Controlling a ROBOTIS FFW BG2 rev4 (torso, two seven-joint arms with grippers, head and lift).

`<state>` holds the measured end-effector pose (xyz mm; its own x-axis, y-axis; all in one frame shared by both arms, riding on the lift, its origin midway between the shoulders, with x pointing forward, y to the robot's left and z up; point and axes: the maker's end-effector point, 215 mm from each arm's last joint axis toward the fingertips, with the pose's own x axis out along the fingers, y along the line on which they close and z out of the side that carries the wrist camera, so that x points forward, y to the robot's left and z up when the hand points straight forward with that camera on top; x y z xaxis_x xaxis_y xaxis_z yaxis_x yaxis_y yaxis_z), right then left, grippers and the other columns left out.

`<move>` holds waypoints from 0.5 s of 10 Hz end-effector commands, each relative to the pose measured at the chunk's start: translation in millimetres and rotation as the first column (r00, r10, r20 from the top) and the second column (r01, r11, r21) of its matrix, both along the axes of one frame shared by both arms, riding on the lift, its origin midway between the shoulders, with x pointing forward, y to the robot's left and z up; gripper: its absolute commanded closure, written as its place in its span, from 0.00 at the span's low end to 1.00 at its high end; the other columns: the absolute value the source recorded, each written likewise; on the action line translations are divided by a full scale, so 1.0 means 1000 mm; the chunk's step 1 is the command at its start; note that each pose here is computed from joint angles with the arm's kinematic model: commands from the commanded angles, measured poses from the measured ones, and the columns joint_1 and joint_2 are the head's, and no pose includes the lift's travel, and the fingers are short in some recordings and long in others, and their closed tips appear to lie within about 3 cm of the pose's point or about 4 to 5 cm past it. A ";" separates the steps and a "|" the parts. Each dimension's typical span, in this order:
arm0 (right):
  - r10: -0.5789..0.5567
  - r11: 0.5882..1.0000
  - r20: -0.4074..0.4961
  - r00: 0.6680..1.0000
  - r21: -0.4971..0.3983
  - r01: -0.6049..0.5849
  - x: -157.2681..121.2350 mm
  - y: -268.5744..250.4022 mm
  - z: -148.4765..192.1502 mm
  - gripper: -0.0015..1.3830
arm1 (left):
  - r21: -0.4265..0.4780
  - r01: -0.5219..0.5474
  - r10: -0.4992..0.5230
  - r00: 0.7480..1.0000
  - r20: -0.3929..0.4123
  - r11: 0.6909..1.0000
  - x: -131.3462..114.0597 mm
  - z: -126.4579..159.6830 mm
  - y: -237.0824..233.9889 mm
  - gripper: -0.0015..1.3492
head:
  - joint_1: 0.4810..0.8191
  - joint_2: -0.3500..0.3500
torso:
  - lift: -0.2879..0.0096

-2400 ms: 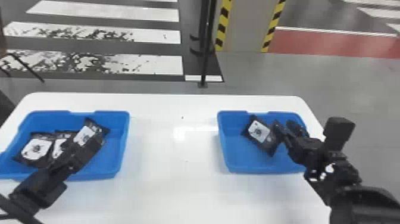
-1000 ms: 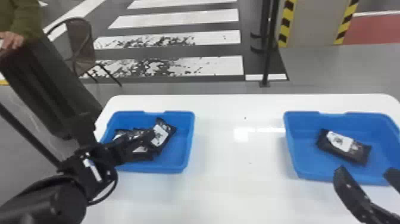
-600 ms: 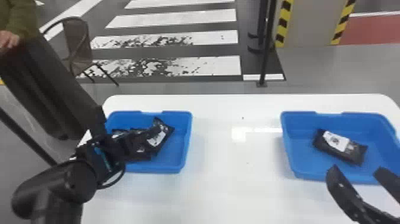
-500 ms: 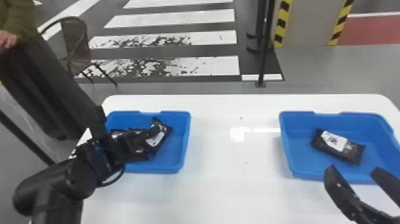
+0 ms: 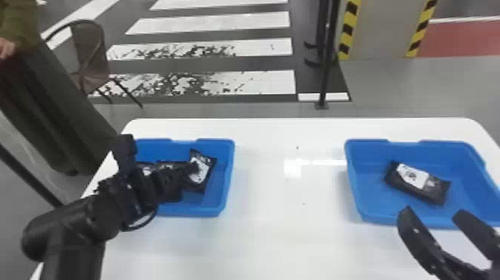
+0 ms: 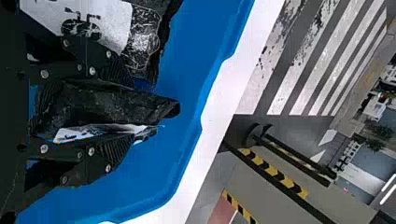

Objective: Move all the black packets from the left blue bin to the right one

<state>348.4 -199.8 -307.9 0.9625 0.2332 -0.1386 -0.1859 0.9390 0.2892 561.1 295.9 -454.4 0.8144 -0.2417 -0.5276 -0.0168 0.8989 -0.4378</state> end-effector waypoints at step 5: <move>0.004 1.000 -0.008 1.000 0.029 -0.004 0.000 0.002 -0.003 0.14 | 0.015 0.021 -0.022 0.997 0.079 1.000 -0.003 0.008 0.010 0.89 | 0.63 0.69 | 0.50</move>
